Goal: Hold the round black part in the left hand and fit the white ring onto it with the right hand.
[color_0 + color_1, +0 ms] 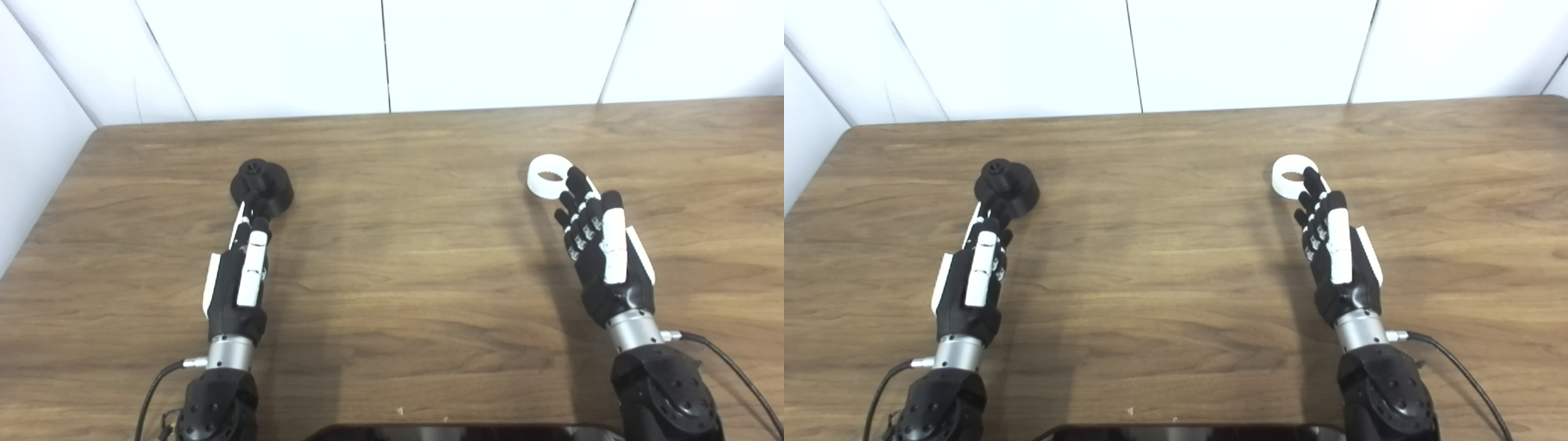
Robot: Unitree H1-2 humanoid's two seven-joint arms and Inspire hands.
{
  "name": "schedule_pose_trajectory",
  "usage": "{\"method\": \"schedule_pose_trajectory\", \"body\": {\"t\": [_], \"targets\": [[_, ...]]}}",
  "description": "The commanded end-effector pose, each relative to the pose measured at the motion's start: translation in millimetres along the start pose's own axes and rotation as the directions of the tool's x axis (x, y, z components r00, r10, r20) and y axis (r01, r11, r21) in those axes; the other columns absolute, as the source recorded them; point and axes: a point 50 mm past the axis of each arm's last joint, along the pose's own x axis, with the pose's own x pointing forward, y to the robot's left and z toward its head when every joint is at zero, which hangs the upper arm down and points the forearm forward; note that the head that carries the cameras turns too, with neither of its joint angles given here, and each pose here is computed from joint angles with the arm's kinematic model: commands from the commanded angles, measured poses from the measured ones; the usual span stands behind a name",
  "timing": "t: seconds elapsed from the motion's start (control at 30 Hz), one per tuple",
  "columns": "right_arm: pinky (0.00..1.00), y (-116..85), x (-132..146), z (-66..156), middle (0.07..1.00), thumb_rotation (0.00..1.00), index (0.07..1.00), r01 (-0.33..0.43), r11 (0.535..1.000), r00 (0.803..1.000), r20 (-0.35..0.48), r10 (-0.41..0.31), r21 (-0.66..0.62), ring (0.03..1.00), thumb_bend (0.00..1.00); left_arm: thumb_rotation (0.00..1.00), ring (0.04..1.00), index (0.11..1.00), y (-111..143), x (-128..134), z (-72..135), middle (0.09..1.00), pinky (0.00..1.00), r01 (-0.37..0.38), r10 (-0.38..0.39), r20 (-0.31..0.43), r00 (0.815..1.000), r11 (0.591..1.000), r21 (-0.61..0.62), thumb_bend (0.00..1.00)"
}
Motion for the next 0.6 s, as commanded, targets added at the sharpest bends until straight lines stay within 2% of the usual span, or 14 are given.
{"method": "schedule_pose_trajectory", "body": {"t": [0.0,0.17,0.33,0.43,0.57], "targets": [[1.0,0.2,0.9,9.6,0.999,1.0,0.955,-0.025,1.0,0.998,0.06,0.025,-0.007,1.0,0.61,0.71,1.0,1.0,4.3,2.6,7.1,1.0,1.0,0.026,-0.027,0.05,0.998,0.999,0.019,0.55],[1.0,0.3,1.6,10.2,1.0,1.0,0.955,-0.029,1.0,0.998,0.061,0.03,-0.011,1.0,0.61,0.62,1.0,1.0,4.5,2.7,8.8,1.0,1.0,0.017,-0.019,0.043,0.999,0.998,0.068,0.63],[1.0,0.6,2.3,11.9,1.0,1.0,0.964,-0.034,0.999,0.997,0.063,0.035,-0.006,1.0,0.62,0.58,1.0,1.0,5.3,1.1,11.3,1.0,1.0,0.003,-0.007,0.033,0.999,0.992,0.13,0.7],[1.0,0.4,2.4,12.5,1.0,1.0,0.961,-0.036,0.999,0.997,0.064,0.036,-0.006,1.0,0.61,0.57,1.0,1.0,5.7,-0.3,13.0,1.0,1.0,-0.026,0.02,0.036,0.999,0.984,0.177,0.69],[1.0,0.0,2.8,12.1,1.0,1.0,0.956,-0.035,0.999,0.997,0.064,0.035,-0.008,1.0,0.62,0.48,0.98,0.994,8.4,1.4,14.8,0.991,0.96,-0.047,0.035,0.056,0.998,0.976,0.212,0.69]]}}
